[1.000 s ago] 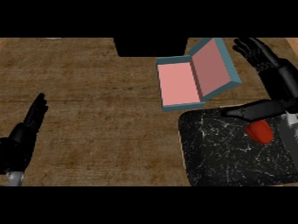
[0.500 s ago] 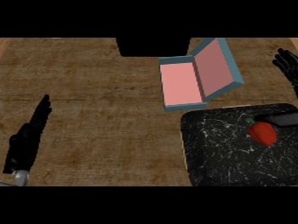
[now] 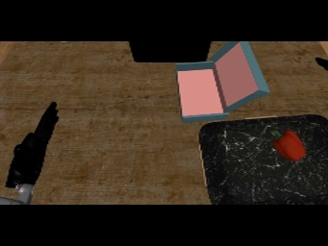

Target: Pick the bell pepper from the tray and place it in the cardboard box

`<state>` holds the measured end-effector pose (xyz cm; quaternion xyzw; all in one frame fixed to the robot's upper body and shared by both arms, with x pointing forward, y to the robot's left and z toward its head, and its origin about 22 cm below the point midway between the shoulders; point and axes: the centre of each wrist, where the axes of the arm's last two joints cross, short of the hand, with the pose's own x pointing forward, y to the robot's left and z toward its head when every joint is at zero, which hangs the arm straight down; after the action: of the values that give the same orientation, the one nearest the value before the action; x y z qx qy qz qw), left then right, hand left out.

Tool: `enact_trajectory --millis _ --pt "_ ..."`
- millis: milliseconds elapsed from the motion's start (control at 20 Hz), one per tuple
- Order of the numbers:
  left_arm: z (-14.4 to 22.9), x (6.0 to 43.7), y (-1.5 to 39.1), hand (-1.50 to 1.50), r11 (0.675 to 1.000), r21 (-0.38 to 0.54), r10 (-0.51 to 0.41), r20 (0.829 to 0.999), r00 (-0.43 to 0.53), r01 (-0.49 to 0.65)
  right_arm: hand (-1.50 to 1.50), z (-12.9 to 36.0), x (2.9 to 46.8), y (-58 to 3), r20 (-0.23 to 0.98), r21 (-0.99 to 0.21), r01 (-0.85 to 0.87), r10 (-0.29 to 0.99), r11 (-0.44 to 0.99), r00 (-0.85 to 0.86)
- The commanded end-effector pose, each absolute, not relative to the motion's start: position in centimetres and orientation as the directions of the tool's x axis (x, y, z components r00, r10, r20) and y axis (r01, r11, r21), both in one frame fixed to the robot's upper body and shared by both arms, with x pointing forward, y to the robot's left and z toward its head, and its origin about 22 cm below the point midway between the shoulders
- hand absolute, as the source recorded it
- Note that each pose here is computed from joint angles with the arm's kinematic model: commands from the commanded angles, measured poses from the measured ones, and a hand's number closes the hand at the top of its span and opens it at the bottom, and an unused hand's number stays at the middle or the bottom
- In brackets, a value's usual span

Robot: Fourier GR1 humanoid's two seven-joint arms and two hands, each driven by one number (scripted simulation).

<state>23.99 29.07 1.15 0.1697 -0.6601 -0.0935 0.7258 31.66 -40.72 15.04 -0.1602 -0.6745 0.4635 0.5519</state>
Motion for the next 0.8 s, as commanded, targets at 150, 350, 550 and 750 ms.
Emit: enact_trajectory --millis 150,350,550,750 --pt "1.0 24.7 28.6 0.00 0.926 0.361 -0.348 0.930 0.120 -0.111 -1.50 15.7 31.2 -37.5 0.365 -0.837 -0.526 0.872 0.153 -0.327" --pt "1.4 23.6 29.7 0.00 0.926 0.367 -0.356 0.927 0.118 -0.090 -1.50 14.4 30.9 -37.1 0.365 -0.813 -0.565 0.880 0.142 -0.304" --pt "0.4 24.7 28.7 0.00 0.919 0.377 -0.361 0.922 0.139 -0.114 -1.50 14.9 28.7 -35.4 0.324 -0.827 -0.547 0.906 0.130 -0.274" --pt "0.3 23.9 29.1 0.00 0.922 0.376 -0.365 0.923 0.122 -0.088 -1.50 13.7 28.5 -34.7 0.320 -0.837 -0.524 0.918 0.159 -0.233"
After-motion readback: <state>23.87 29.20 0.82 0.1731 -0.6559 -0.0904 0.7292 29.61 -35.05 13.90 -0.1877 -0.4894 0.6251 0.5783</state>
